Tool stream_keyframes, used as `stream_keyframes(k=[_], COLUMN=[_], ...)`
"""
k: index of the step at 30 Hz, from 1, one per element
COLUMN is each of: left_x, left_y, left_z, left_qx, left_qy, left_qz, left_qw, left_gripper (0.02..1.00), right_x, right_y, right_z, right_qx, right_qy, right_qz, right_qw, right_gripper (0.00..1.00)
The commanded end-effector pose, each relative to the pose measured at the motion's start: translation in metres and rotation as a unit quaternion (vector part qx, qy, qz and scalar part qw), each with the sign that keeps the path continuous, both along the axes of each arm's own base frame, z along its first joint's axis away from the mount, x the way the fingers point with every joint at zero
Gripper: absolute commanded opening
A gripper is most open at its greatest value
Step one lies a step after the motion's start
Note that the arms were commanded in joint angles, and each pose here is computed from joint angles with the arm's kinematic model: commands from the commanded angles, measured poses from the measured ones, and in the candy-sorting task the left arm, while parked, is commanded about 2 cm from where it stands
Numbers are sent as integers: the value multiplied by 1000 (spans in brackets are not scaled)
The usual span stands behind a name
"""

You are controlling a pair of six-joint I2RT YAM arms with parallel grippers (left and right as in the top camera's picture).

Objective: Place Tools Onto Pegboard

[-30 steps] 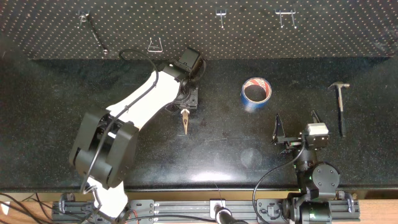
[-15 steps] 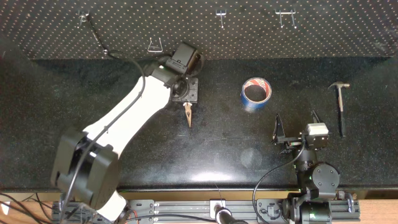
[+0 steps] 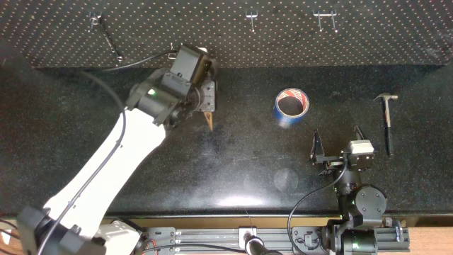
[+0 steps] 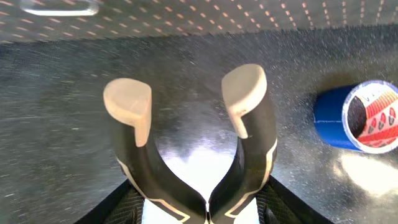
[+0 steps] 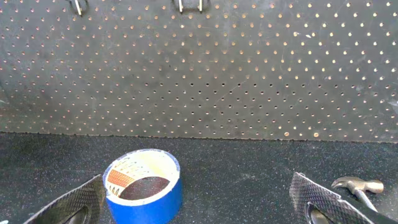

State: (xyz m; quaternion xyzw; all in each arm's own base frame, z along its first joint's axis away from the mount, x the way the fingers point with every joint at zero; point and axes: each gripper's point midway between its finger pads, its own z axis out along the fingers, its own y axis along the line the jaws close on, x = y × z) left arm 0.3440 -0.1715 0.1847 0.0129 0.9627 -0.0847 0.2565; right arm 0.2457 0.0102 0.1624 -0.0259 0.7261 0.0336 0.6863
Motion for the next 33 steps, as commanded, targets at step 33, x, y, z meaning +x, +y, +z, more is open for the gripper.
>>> stream_keyframes(k=[33], left_x=[85], left_y=[92], left_z=[135], left_qx=[118], left_qy=[-358], left_qz=[139], left_qw=[915], left_gripper=[384], right_x=[0], right_y=[3], right_z=[-1], right_qx=[6], right_qy=[-1], right_qz=[7], right_qw=[1000], right_gripper=[976])
